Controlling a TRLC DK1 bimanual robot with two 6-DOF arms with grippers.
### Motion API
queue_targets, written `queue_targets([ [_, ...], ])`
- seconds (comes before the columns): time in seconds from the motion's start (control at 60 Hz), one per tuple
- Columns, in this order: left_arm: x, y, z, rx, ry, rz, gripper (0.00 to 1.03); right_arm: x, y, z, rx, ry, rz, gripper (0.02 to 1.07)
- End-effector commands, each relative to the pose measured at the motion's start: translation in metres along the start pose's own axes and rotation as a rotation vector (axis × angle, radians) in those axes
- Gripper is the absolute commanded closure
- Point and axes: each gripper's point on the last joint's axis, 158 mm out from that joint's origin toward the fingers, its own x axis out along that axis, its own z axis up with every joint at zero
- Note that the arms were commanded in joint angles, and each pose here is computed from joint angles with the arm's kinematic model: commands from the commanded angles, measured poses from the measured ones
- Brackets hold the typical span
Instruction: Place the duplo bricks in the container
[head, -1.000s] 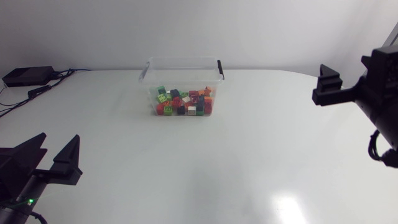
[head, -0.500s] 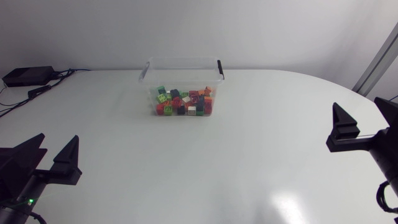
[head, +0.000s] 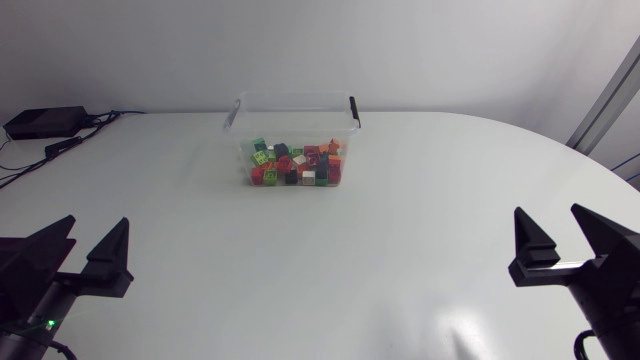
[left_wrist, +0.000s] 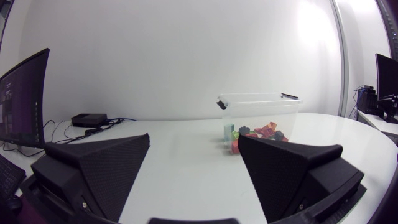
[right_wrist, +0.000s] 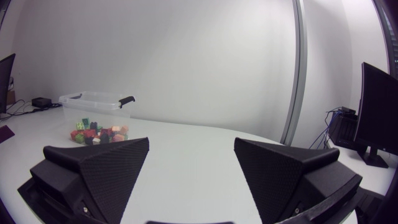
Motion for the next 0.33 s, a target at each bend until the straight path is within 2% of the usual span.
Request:
queue_targets([
  [0.0,0.0014,-0.001,-0.0106,-0.038,0.025,0.0,0.05,-0.0005,0.0012,-0.0191,0.057,0.021,0.007,0.08],
  [0.317,0.0015,-0.0013,-0.0108,-0.043,0.026,-0.001,0.05,-0.0009,0.0023,-0.0248,0.074,0.023,0.014,0.07],
])
